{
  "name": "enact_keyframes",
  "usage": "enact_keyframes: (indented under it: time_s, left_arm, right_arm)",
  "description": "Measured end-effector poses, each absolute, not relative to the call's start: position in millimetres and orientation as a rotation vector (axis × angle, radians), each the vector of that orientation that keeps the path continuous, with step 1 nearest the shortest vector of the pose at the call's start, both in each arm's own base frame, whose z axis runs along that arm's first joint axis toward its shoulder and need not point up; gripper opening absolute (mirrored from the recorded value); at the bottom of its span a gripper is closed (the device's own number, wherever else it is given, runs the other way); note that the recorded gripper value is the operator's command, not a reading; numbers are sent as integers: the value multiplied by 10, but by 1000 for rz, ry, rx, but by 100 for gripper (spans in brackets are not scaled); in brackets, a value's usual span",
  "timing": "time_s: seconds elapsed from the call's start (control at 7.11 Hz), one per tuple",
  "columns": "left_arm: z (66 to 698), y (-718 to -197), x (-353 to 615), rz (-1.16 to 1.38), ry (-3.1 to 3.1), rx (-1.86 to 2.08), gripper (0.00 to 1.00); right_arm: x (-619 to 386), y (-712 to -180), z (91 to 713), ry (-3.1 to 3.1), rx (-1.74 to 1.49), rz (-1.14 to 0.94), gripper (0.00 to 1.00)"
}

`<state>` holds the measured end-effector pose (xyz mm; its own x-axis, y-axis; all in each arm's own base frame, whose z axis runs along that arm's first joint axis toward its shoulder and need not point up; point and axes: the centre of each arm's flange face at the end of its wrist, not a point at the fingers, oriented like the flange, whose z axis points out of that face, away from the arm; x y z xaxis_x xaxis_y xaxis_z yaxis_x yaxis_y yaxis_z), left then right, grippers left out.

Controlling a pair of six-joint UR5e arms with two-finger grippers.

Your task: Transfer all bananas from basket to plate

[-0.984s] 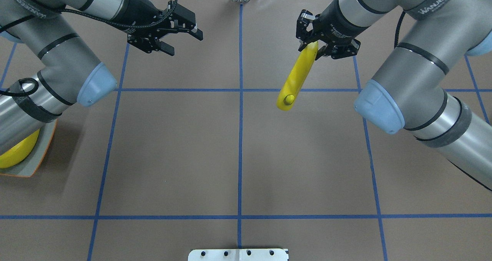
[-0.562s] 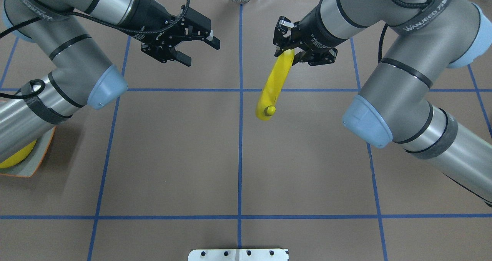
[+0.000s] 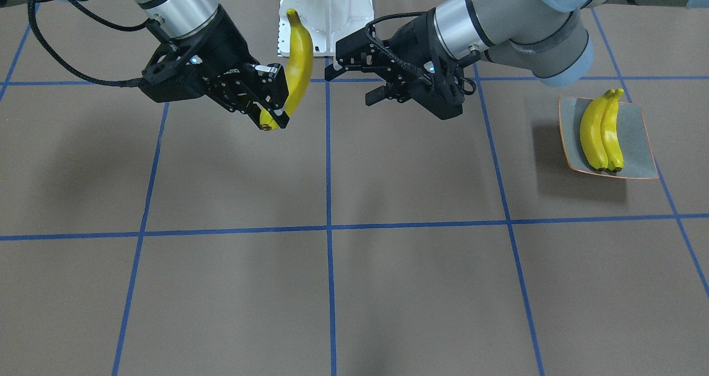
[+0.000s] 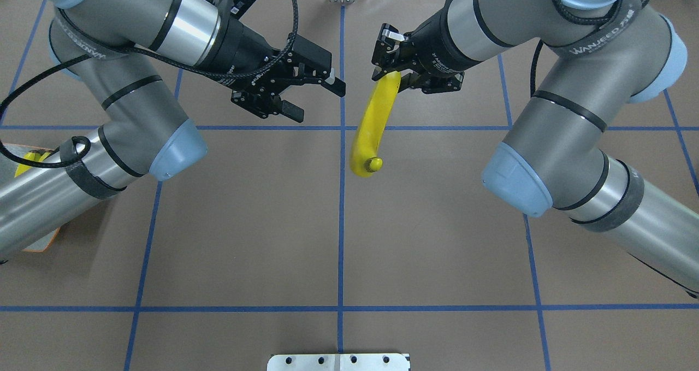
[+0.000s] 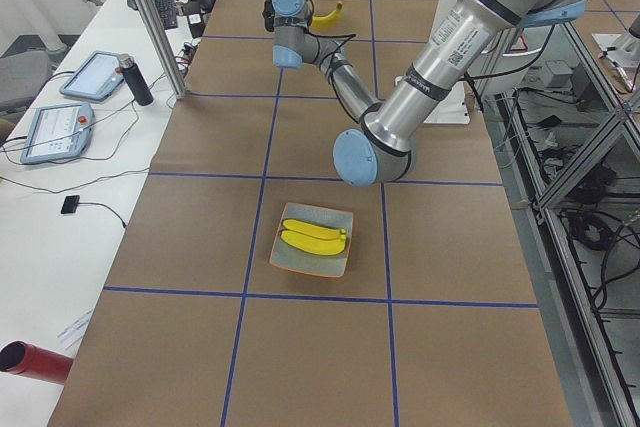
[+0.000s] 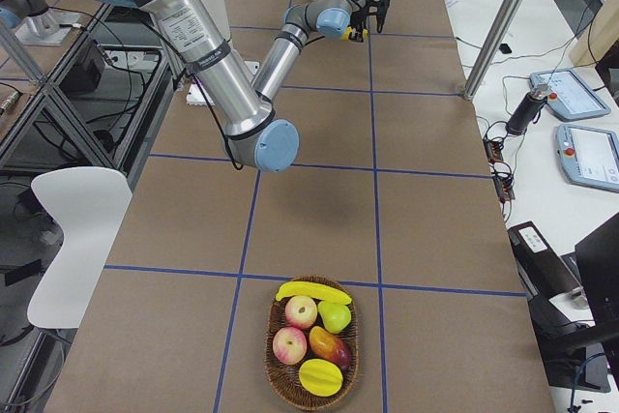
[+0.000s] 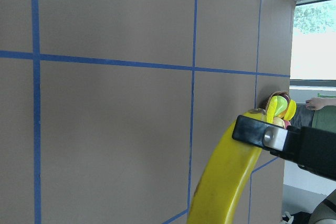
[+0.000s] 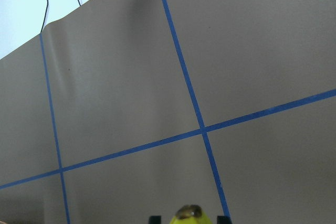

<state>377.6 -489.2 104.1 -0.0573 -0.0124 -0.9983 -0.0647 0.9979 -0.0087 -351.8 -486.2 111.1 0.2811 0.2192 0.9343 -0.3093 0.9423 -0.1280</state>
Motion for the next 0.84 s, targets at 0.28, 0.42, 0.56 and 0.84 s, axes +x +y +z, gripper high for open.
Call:
enact_keyframes:
  time_s: [0.28, 0.42, 0.56, 0.84]
  left_arm:
    - [982, -4817, 3861, 53, 1635, -76, 100]
    - [969, -4758, 3938, 65, 1635, -89, 100]
    - [959, -4696, 4023, 74, 1636, -98, 100]
    - [954, -4581, 4177, 85, 1638, -111, 100]
  right_arm:
    - [-3506, -4849, 1079, -1256, 96, 345, 0]
    - [-3500, -4847, 1069, -1265, 102, 341, 0]
    - [-3498, -4846, 1066, -1269, 104, 340, 0]
    - [-3506, -4848, 1071, -1269, 105, 337, 0]
